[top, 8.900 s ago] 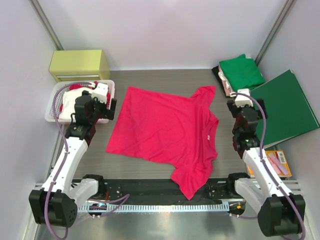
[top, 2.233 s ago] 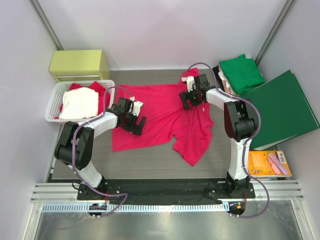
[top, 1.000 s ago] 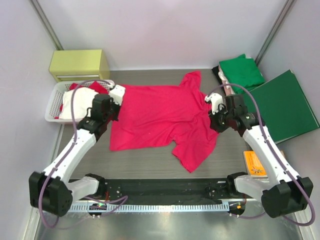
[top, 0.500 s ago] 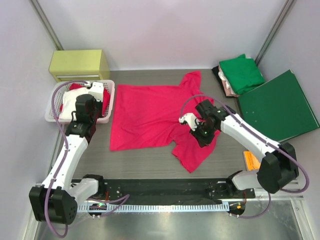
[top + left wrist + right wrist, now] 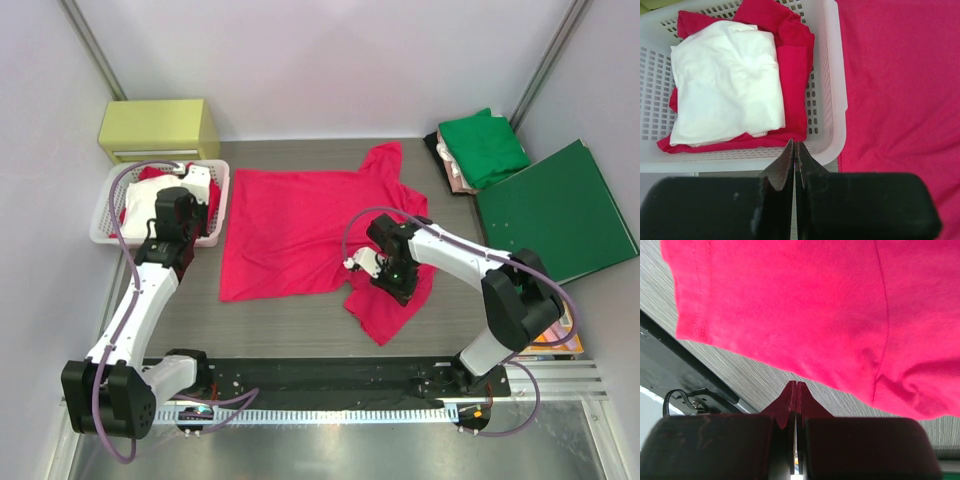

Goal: Fold and stack the t-shirts
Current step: Flatten out the tshirt

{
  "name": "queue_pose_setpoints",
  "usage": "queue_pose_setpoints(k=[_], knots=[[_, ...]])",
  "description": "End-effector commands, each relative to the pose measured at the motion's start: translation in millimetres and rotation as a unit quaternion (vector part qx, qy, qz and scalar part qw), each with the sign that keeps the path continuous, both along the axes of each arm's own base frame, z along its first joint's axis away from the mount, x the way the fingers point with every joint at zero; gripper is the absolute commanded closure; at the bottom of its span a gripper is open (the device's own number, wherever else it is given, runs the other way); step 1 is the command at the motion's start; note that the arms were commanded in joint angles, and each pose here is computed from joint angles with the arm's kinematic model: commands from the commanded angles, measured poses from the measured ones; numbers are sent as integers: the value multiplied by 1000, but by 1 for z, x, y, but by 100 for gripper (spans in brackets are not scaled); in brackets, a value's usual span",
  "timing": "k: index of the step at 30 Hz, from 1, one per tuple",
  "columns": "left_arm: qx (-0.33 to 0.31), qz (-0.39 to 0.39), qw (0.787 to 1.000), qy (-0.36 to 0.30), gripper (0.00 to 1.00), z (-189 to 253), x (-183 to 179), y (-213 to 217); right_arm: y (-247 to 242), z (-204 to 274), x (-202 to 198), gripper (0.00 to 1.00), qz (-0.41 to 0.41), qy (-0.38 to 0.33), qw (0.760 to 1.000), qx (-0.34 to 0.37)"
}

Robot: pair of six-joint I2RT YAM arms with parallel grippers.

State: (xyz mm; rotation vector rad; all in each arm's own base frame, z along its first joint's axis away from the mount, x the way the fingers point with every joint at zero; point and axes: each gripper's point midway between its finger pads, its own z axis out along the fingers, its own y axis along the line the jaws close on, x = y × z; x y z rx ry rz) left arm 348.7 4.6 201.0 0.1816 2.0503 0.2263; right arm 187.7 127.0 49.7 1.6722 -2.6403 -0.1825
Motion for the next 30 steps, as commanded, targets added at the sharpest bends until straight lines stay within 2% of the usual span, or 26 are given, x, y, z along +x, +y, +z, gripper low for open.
queue_pose_setpoints(k=[1,9,13,23,30], knots=[[-7,-2,1000,-28,100,19,6,-1,-3,-5,0,99,18,-13,1000,-7],[-9,-8,1000,-9,100,5,9,-4,15,-29,-29,99,72,12,997,-24],[-4,-8,1000,-10,100,7,9,-3,17,-39,-29,99,81,20,996,-35],[1,-10,1000,-13,100,11,8,-2,-19,-51,-47,99,89,28,992,-81],[-6,-14,1000,-6,100,8,14,-5,-35,-30,-42,99,72,21,994,-84]])
